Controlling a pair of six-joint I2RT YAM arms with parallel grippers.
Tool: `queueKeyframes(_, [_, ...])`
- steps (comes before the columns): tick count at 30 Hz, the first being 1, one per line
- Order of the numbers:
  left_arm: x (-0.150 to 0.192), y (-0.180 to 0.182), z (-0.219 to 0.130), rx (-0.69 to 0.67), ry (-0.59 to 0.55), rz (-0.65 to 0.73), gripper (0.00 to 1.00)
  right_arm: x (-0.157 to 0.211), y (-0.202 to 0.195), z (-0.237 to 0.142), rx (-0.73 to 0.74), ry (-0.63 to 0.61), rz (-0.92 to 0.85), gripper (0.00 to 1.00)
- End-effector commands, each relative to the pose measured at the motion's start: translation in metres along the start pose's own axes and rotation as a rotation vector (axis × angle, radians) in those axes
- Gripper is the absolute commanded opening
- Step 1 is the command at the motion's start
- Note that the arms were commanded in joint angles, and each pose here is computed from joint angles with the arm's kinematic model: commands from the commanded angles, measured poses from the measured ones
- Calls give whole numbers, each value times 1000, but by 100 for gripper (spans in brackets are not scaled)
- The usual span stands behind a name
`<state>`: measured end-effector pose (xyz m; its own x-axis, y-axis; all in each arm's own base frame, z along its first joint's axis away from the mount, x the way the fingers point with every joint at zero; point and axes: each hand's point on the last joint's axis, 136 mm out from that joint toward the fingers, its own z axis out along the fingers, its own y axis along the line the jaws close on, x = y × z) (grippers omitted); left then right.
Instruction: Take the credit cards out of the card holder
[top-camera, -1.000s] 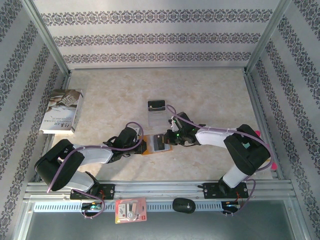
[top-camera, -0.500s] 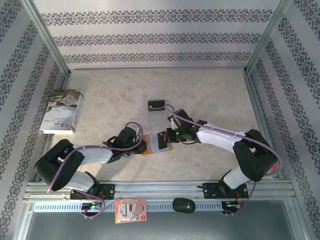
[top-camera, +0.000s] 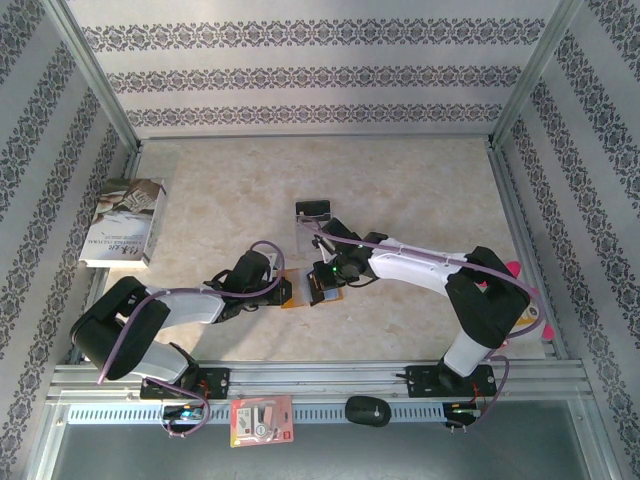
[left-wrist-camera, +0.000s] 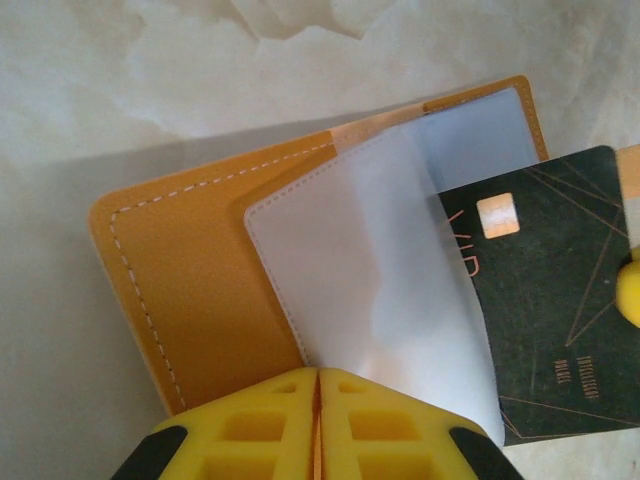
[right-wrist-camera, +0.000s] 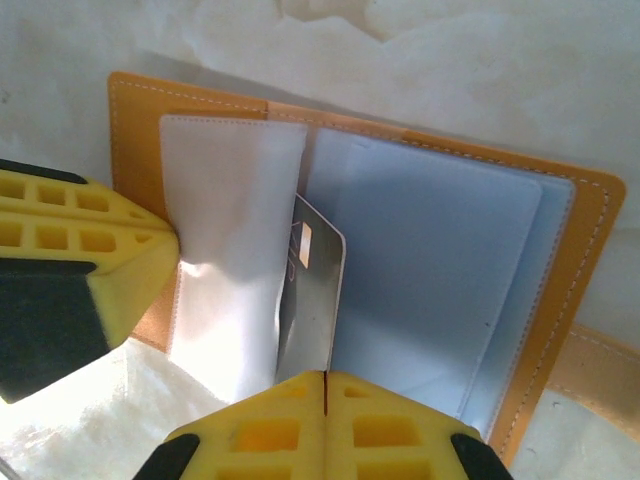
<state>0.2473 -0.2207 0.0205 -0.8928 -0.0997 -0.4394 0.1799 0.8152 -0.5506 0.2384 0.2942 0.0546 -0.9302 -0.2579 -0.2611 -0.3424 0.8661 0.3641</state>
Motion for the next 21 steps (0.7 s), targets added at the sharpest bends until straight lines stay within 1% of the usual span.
queueKeyframes(1, [16,21,3,-72,69,-12,10,4,2,6,3,26,-19,12])
queueKeyframes(5, [15,20,5,-66,74,-13,10,0,8,5,-34,10,-10,20])
queueKeyframes(9, [15,19,5,-64,75,-11,10,-2,11,7,-87,10,22,21])
queueKeyframes(13, [14,19,5,-65,75,-12,10,-4,4,7,-70,0,29,14])
queueKeyframes(17, [13,20,4,-69,78,-14,10,-6,-8,2,-43,-9,30,1])
queueKeyframes(18, [12,20,3,-68,76,-14,10,-7,-9,-2,-39,-19,29,0])
queueKeyframes(21, [7,20,-1,-65,65,-17,13,-11,-13,-24,-29,-73,8,0])
